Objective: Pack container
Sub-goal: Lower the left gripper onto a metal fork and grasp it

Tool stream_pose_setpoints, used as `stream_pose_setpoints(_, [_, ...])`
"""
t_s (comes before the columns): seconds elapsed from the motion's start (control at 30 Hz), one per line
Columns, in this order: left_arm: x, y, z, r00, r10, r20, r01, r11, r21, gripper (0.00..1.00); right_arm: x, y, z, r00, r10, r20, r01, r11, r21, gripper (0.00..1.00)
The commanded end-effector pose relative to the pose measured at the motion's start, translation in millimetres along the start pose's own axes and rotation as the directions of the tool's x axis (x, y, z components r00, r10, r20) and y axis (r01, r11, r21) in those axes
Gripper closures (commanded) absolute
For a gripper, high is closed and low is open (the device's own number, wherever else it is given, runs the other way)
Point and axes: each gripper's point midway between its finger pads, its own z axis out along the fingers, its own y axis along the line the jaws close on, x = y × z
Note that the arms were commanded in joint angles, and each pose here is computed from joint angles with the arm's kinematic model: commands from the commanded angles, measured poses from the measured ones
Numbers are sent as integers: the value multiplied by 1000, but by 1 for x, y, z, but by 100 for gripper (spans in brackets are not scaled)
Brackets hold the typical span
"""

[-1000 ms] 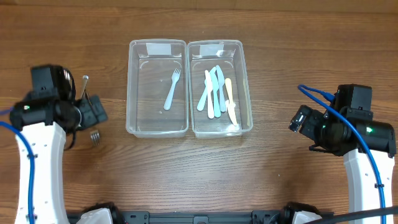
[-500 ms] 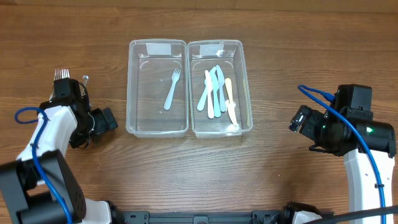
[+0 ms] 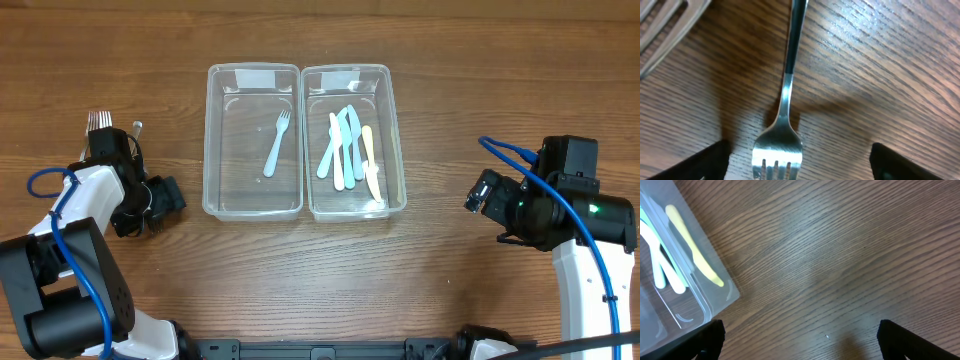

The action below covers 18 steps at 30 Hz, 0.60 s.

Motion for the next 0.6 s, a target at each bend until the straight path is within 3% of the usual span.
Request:
stream_pose_setpoints(0.0, [6, 1, 10, 999, 14, -36, -14, 1000, 11, 26, -1, 0, -1, 1000, -4, 5, 4, 1000, -1, 0])
stream_pose_setpoints(0.07, [6, 1, 10, 999, 14, -37, -14, 1000, 11, 34, -1, 0, -1, 1000, -4, 5, 4, 1000, -1, 0])
stream_pose_setpoints(0.2, [6, 1, 10, 999, 14, -37, -14, 1000, 11, 62, -1, 0, -1, 1000, -4, 5, 4, 1000, -1, 0])
stream_pose_setpoints(0.43, [6, 1, 10, 999, 14, -37, -14, 1000, 11, 71, -2, 0, -1, 1000, -4, 6, 4, 1000, -2, 0])
stream_pose_setpoints(0.57, [6, 1, 10, 999, 14, -37, -14, 1000, 11, 81, -2, 0, -1, 1000, -4, 6, 4, 1000, -2, 0])
